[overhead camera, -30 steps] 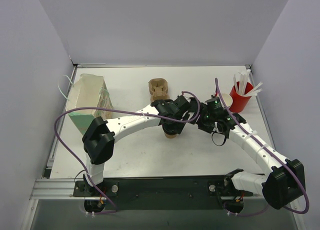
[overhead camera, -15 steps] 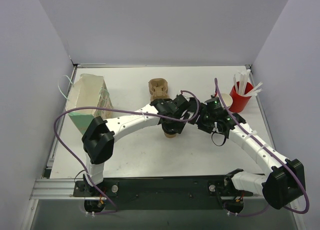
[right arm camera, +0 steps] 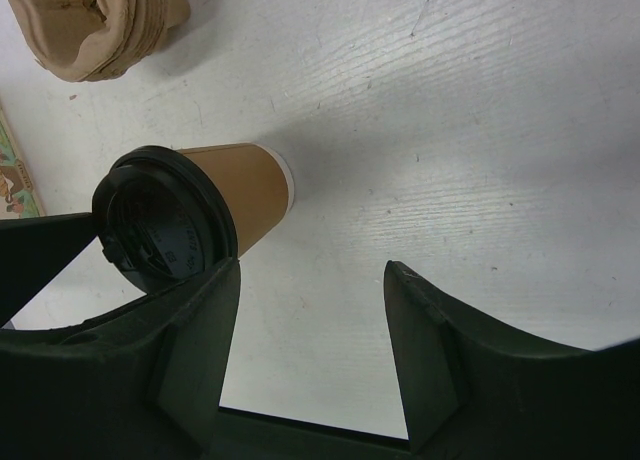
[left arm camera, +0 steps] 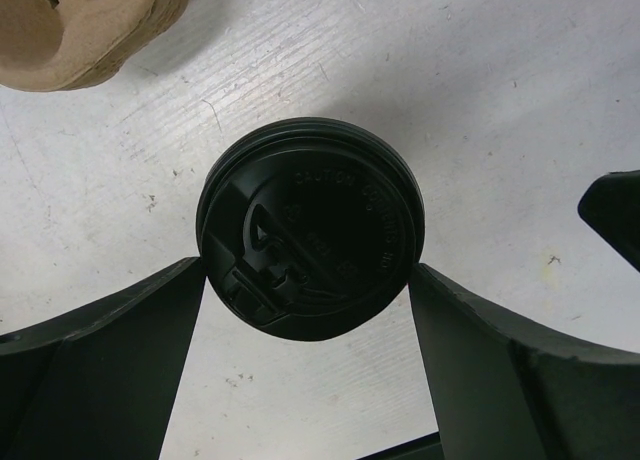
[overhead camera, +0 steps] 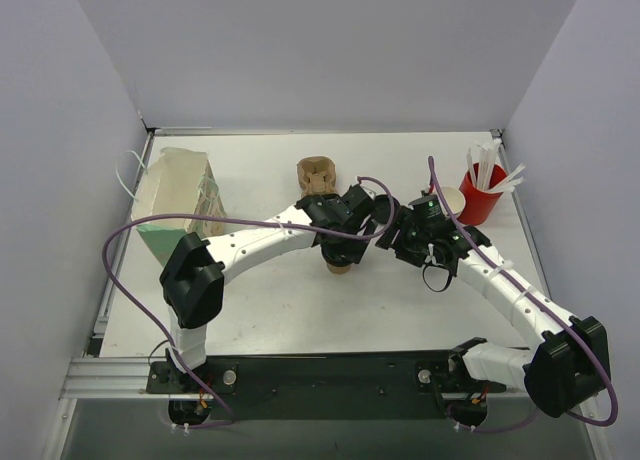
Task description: Pack the takeout coffee
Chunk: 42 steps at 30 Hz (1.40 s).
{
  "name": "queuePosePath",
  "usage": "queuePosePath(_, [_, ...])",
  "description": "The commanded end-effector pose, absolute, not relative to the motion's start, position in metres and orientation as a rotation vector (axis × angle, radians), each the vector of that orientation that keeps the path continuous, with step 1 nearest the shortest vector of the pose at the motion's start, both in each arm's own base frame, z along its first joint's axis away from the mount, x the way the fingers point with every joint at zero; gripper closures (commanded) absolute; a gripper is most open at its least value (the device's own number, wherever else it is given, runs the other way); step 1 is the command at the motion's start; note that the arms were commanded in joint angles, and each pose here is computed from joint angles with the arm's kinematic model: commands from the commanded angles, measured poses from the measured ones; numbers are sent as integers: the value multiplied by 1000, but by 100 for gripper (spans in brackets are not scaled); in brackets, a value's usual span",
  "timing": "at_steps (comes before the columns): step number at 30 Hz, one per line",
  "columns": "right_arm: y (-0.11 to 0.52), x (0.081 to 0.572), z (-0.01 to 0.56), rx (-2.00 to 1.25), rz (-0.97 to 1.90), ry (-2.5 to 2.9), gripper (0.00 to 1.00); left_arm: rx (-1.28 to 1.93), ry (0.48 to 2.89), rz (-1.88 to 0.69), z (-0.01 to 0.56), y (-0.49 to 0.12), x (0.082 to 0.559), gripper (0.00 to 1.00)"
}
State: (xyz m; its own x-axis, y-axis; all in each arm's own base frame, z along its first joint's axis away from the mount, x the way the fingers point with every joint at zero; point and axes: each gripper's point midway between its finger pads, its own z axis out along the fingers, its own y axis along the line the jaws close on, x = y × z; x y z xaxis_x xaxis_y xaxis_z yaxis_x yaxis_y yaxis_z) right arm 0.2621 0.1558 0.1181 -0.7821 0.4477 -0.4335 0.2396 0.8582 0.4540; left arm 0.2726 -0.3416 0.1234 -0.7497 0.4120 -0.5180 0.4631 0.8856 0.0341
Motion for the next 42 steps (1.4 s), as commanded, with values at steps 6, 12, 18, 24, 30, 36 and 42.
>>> queuePosePath(6, [157, 260, 113, 497, 505, 2498, 46, 614, 2462, -246, 145, -352, 276, 8])
queuePosePath(12, [159, 259, 111, 489, 514, 2503, 46, 607, 2452, -249, 150, -350, 276, 4])
queuePosePath(18, [161, 260, 112, 482, 522, 2505, 46, 614, 2436, -254, 154, -347, 276, 3])
queuePosePath(24, [164, 260, 110, 471, 529, 2510, 46, 584, 2415, -274, 164, -342, 280, 3])
queuePosePath(30, [166, 264, 116, 452, 537, 2496, 46, 505, 2377, -316, 188, -326, 291, 4])
queuePosePath(36, [181, 266, 119, 361, 545, 2514, 48, 396, 2409, -296, 180, -295, 306, 12])
queuePosePath(42, [198, 269, 115, 282, 508, 2550, 51, 387, 2436, -298, 160, -294, 308, 24])
